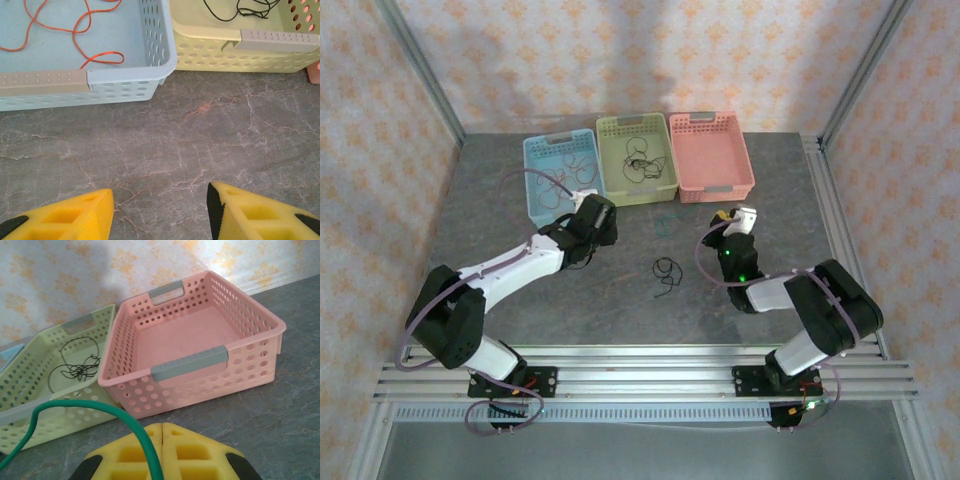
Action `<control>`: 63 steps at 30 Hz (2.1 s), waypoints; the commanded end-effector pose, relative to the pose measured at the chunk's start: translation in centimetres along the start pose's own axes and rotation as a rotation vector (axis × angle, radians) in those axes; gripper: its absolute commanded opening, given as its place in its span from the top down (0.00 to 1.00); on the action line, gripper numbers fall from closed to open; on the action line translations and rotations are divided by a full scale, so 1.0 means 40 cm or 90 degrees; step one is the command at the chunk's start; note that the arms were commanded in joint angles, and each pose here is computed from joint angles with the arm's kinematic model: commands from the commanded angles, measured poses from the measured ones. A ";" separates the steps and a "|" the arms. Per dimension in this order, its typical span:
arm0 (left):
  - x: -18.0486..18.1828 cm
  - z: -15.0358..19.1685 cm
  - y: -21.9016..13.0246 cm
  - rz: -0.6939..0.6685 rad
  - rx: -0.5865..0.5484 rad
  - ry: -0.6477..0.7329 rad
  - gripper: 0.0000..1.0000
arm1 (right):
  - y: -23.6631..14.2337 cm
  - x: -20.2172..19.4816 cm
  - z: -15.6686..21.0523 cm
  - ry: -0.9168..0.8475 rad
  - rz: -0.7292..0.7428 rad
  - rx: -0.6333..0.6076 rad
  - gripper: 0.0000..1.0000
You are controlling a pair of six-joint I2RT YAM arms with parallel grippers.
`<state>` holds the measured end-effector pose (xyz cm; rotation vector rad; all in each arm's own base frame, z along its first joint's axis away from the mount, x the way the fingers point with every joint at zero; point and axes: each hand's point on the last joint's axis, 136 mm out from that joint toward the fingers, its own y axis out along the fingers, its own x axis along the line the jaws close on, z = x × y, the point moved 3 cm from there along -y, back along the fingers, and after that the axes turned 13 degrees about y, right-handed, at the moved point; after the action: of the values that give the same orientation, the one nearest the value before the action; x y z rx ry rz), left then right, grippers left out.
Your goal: Untangle the cables
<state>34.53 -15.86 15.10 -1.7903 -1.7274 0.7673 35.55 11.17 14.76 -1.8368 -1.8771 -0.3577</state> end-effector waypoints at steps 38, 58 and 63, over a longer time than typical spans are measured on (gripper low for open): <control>0.016 -0.017 -0.033 0.017 -0.047 -0.032 0.47 | 0.589 -0.109 -0.281 -0.021 0.215 -0.005 1.00; 0.016 -0.014 -0.026 0.011 -0.041 -0.031 0.47 | 0.336 0.098 -0.308 0.001 0.090 0.007 0.62; 0.014 -0.013 -0.019 0.006 -0.034 -0.027 0.47 | 0.180 0.147 -0.208 -0.020 0.041 0.086 0.62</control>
<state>34.04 -15.58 15.95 -1.8498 -1.7518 0.7640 47.08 11.30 25.11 -1.8892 -1.7899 -0.2320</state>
